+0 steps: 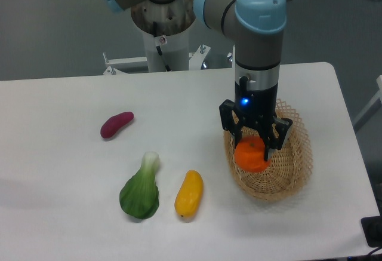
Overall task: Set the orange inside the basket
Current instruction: 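Lower the held orange into the wicker basket with the gripper, then open the gripper to release the orange and lift away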
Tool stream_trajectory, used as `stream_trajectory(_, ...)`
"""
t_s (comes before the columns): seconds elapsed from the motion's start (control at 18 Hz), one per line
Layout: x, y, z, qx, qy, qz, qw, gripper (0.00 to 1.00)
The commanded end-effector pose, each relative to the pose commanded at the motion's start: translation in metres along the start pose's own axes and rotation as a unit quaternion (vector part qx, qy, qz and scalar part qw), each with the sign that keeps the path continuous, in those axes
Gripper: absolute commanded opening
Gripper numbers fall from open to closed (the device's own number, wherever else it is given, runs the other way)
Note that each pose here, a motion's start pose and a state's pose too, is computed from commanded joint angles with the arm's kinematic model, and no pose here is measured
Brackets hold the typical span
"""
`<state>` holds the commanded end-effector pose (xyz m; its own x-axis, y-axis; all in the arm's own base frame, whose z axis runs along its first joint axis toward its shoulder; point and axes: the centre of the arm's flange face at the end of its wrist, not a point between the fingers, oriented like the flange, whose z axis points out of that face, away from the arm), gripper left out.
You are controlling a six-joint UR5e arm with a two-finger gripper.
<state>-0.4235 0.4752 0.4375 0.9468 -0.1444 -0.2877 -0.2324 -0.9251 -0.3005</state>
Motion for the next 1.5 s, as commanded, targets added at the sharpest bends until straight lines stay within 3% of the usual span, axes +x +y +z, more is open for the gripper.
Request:
stream_trajectory(0.33,0.005,0.008,0.007,-0.005,0.006,0.0,1.0,0.57)
stream_trajectory(0.67,0.004,0.024,0.015,-0.013,0.014,0.034,0.9992,0.57)
stream_trajectory(1.06,-0.007,0.082,0.05,-0.037,0.039,0.073,0.9959,0.57)
stream_trajectory(1.22,-0.013,0.122,0.068,-0.051,0.058,0.061,0.9952,0.57)
stream_trajectory(1.5,-0.012,0.162,0.107,-0.077,0.085,0.129,0.9849,0.56)
